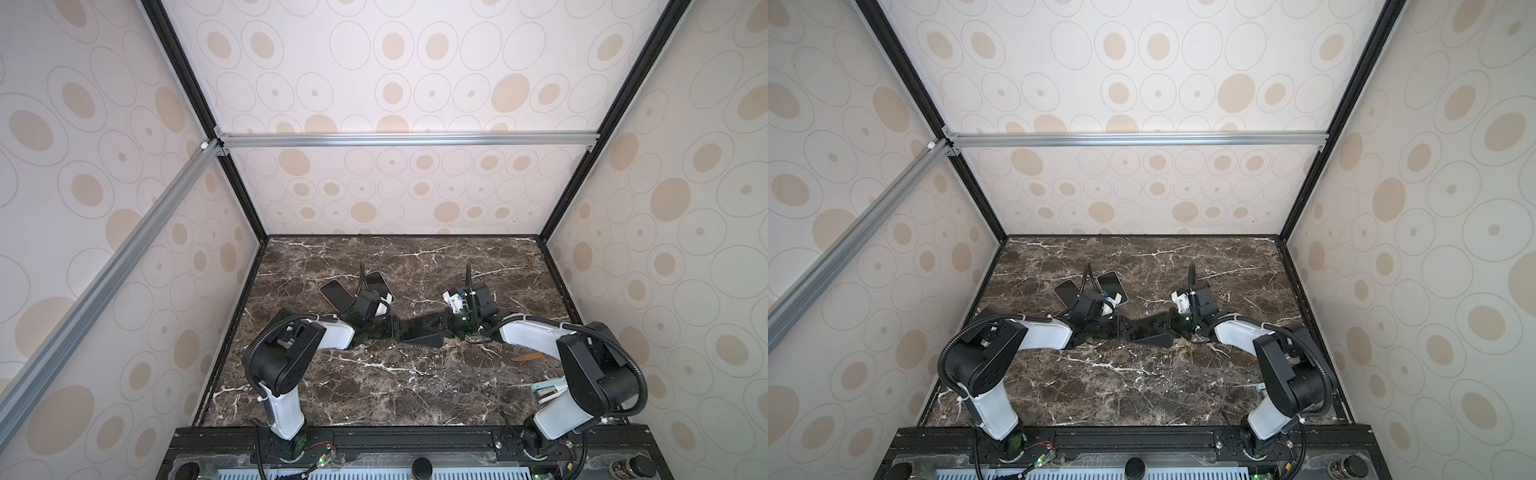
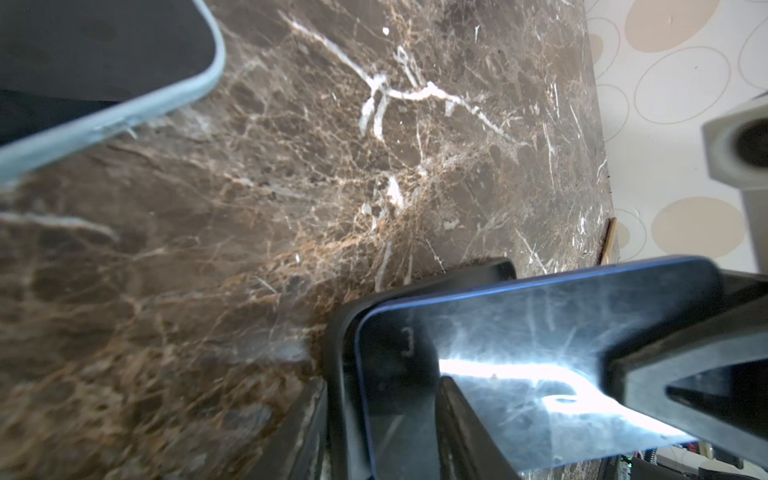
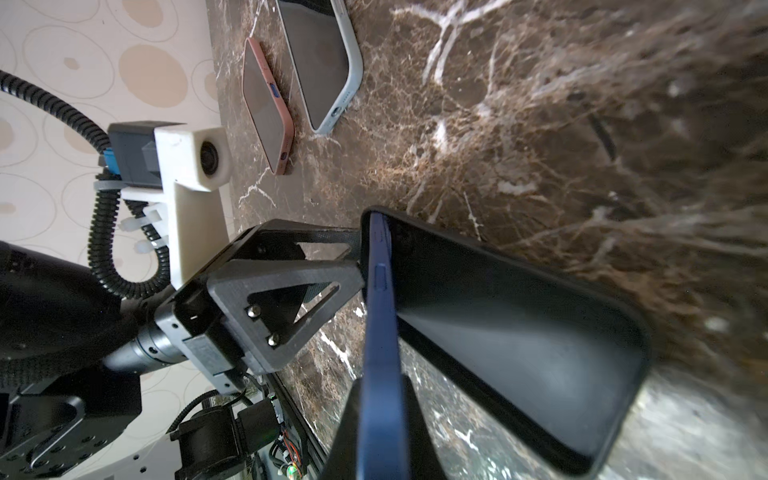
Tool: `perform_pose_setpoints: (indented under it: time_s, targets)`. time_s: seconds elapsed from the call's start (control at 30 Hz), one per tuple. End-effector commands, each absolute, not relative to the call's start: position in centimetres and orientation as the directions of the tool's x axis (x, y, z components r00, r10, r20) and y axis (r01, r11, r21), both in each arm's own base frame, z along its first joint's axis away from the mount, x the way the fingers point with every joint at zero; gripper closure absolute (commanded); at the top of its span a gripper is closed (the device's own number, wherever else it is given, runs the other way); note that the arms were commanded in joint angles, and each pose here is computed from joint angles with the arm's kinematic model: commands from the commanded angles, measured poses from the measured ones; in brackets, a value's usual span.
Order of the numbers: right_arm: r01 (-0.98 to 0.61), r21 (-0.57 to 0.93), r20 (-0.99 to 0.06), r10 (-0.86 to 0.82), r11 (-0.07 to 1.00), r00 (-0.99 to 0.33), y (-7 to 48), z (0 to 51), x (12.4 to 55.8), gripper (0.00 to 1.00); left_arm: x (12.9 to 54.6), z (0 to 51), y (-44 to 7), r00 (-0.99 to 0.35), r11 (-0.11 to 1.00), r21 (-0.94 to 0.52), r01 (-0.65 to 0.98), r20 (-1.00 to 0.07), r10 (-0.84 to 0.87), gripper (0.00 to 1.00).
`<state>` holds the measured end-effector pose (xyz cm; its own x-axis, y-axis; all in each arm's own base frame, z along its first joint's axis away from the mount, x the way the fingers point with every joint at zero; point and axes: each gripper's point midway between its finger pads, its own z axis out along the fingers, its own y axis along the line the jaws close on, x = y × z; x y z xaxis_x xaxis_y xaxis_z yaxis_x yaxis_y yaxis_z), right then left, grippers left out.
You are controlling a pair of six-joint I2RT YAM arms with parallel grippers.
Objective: Put the phone into the phone case
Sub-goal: 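Tilt the phone and insert its edge into the black case with both grippers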
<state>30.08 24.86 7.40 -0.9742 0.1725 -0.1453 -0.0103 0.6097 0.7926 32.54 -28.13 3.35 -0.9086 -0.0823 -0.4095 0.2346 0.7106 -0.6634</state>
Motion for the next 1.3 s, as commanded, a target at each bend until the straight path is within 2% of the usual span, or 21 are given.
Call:
perform_pose_setpoints:
  time_s: [0.0,0.3,0.43,0.57,0.63,0.7,0.8,1.07,1.27]
  targets:
    - [0.049,0.796,-0.053,0.149,0.603,-0.987,25.0,4.4,28.3,1.00,33.0,3.6,-28.6,-0.914,0.692,-0.685,0.228,-0.395,-0.089,0.57]
    - [0.137,0.780,-0.024,0.249,0.611,-0.968,23.6,0.9,27.8,1.00,32.2,3.7,-28.8,-0.927,0.666,-0.721,0.190,-0.354,-0.120,0.57]
    - [0.146,0.763,-0.010,0.238,0.629,-0.971,23.4,0.0,27.4,0.99,31.9,3.3,-28.8,-0.935,0.660,-0.732,0.169,-0.331,-0.127,0.58]
    - [0.190,0.712,0.014,0.256,0.676,-0.967,22.4,-0.9,27.1,0.93,31.9,3.1,-28.5,-0.934,0.677,-0.718,0.161,-0.332,-0.130,0.59]
    - [0.188,0.693,0.002,0.259,0.696,-0.966,22.1,-0.7,27.2,0.89,32.0,3.1,-28.2,-0.930,0.692,-0.704,0.160,-0.342,-0.134,0.59]
    - [0.179,0.680,-0.010,0.253,0.711,-0.967,22.0,-0.1,27.4,0.80,32.1,3.1,-28.0,-0.928,0.706,-0.690,0.160,-0.349,-0.131,0.59]
    - [0.158,0.647,-0.025,0.228,0.746,-0.973,21.7,0.8,27.7,0.73,32.3,2.8,-27.6,-0.926,0.728,-0.668,0.155,-0.355,-0.129,0.59]
    - [0.097,0.580,-0.084,0.178,0.809,-0.980,20.9,4.0,28.7,0.57,32.7,2.9,-27.0,-0.917,0.751,-0.642,0.154,-0.377,-0.134,0.59]
    - [0.065,0.546,-0.102,0.143,0.835,-0.984,20.5,5.2,28.8,0.51,32.9,3.3,-27.0,-0.910,0.754,-0.637,0.162,-0.393,-0.136,0.59]
